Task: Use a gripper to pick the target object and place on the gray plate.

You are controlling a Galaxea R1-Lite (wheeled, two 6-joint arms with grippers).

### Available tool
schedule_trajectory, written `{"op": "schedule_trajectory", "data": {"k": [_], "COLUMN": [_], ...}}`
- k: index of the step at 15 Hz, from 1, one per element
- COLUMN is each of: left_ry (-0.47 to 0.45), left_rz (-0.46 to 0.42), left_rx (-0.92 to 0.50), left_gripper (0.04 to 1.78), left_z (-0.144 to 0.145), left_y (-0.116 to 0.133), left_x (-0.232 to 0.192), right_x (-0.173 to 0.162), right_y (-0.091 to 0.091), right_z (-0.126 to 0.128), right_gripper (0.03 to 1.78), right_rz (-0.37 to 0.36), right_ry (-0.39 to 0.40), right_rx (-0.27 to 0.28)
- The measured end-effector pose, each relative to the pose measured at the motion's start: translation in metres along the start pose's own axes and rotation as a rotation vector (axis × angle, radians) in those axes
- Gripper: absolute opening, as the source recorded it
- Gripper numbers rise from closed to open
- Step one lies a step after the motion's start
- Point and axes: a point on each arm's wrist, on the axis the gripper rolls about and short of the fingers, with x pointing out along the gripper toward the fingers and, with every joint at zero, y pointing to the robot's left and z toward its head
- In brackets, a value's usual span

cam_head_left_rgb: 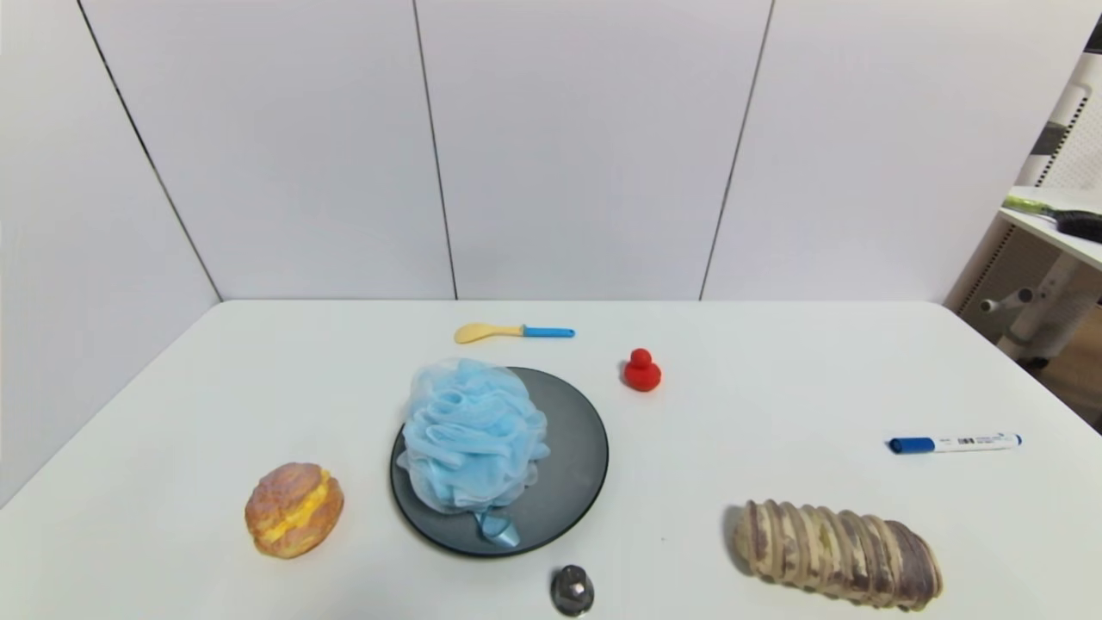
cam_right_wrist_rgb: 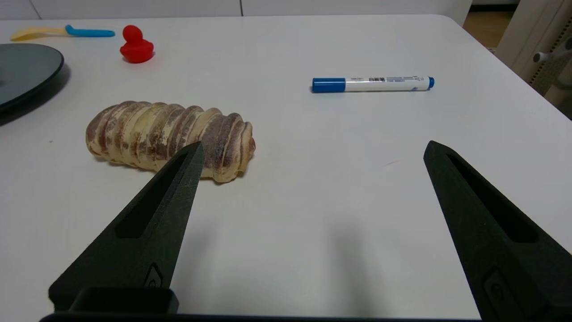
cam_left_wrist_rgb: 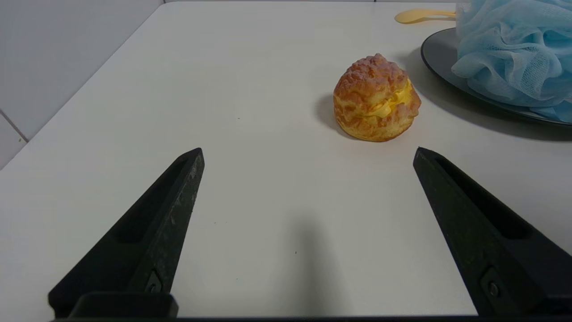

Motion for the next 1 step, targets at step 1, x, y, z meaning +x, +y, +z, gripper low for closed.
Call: {"op": "schedule_trajectory", "data": {"k": [1], "left_ry": [0.0], "left_rz": [0.0], "left_rx": [0.0], "left_gripper": [1.69], "left_z": [0.0], "left_y": [0.0], "left_x": [0.0], "right_x": [0.0], "right_y": [0.0], "right_z": [0.0], "right_gripper": [1.69], "right_rz": [0.0], "right_ry": [0.0], "right_rx": [0.005]}}
